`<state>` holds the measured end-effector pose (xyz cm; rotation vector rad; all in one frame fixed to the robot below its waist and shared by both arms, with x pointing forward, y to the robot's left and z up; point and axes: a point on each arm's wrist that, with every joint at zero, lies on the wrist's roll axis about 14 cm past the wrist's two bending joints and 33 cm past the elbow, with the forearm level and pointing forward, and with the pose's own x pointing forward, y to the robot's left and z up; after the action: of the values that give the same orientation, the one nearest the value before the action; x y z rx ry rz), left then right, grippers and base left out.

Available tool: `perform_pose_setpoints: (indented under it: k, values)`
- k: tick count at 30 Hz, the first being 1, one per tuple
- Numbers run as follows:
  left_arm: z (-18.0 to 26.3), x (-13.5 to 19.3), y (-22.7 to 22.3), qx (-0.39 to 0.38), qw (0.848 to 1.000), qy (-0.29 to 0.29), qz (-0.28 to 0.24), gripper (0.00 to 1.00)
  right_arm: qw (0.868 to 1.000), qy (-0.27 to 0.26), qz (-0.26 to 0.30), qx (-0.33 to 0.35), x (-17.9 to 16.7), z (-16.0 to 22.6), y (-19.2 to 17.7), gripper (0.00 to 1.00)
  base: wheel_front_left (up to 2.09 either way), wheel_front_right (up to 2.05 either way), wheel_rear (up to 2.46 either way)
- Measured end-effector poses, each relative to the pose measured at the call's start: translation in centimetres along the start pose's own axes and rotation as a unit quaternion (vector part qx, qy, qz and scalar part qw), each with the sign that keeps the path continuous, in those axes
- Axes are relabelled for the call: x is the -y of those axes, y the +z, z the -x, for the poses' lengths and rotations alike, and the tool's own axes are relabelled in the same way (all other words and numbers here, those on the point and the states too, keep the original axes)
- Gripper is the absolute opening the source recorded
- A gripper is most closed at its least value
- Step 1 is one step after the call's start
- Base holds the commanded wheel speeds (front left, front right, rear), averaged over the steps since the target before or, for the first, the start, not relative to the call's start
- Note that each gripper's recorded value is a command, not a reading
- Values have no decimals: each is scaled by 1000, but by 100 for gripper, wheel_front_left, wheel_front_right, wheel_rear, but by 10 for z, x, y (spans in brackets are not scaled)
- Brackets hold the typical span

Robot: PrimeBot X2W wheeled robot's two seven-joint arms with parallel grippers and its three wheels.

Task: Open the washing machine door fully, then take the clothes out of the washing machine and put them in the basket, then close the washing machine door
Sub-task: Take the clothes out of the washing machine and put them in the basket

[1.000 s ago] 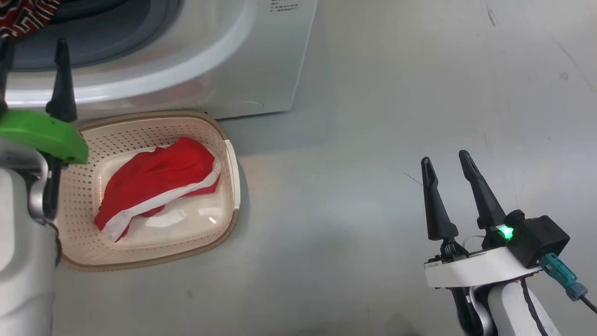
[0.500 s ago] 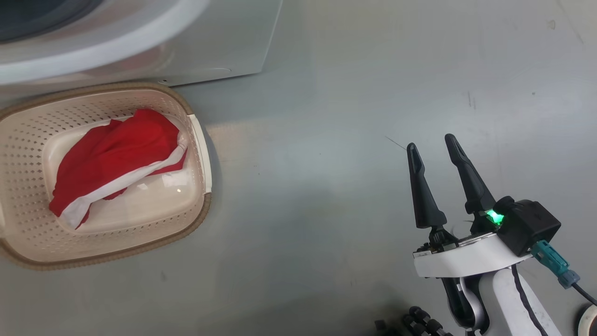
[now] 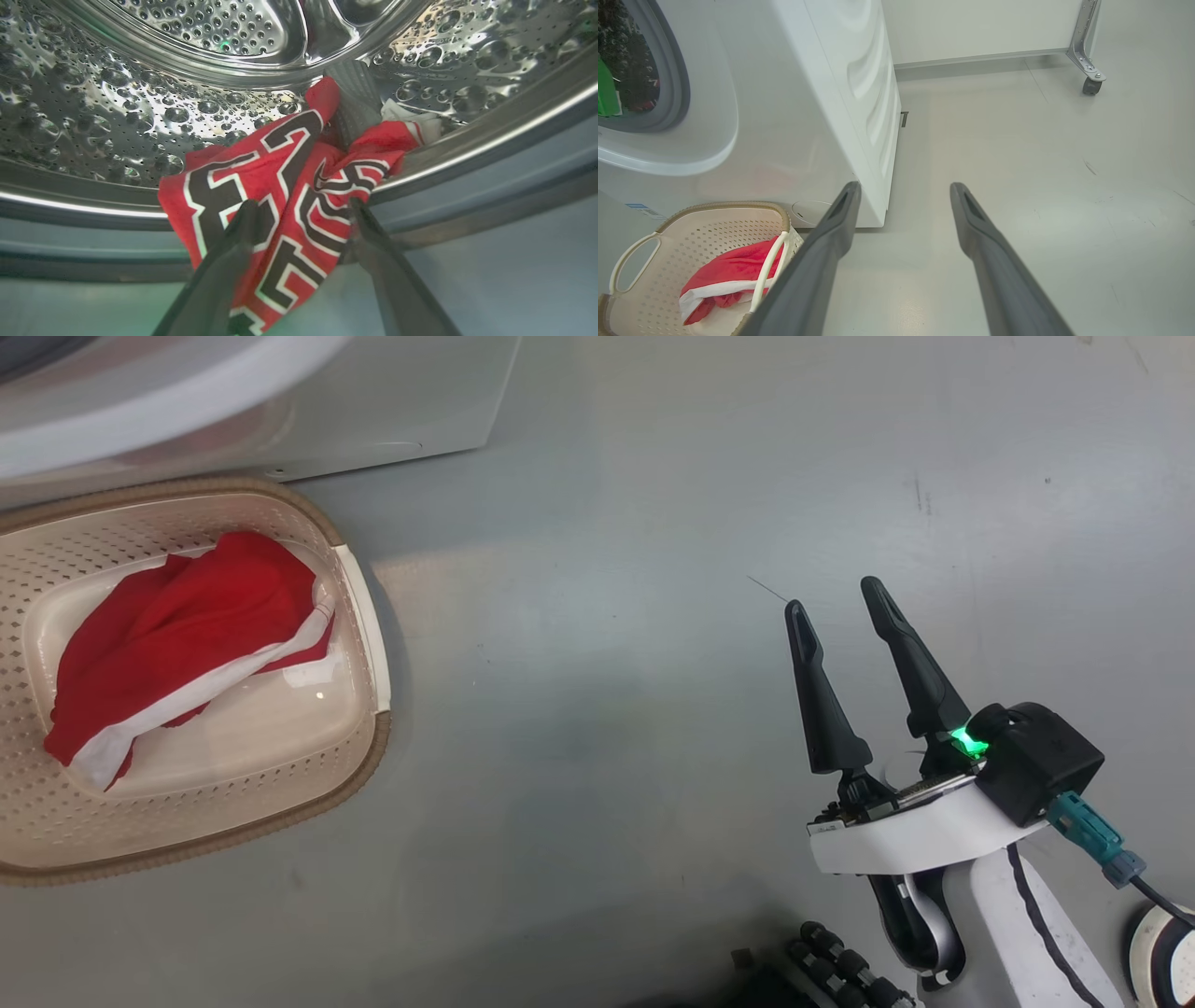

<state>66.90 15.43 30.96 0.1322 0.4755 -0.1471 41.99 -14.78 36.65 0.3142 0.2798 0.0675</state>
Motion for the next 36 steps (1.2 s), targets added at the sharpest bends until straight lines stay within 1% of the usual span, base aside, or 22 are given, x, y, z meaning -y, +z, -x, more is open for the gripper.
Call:
perform_pose_setpoints:
  k: [5,15,16,17,18,19,28,33,36]
  values:
    - [-6,-9,6,3,1000,16,7,100,1000,-2,-6,0,1,-1,0,100,0,0,0]
    - [-13,-8,-2,-14,1000,17,5,100,1000,-6,-11,3,2,-4,1,100,0,0,0]
    - [-13,-8,-2,-15,1000,17,4,81,1000,-6,-13,3,2,-4,1,100,0,0,0]
    - [-14,-8,-2,-15,1000,17,4,40,1000,-6,-13,3,2,-5,1,100,0,0,0]
    - [-14,-8,-2,-14,1000,17,4,4,1000,-6,-13,3,2,-5,0,100,0,0,0]
    - [-14,-7,-1,-13,1000,16,3,0,1000,-7,-12,2,3,-5,0,100,0,0,0]
    - [-15,-7,5,1,1000,16,3,0,1000,-7,-10,6,3,-8,3,100,0,0,0]
    - [-11,1,14,21,1000,10,9,0,1000,-10,-9,10,3,-7,6,100,0,0,0]
    - [-6,7,23,40,999,6,21,0,1000,-10,-8,16,3,-6,10,100,0,0,0]
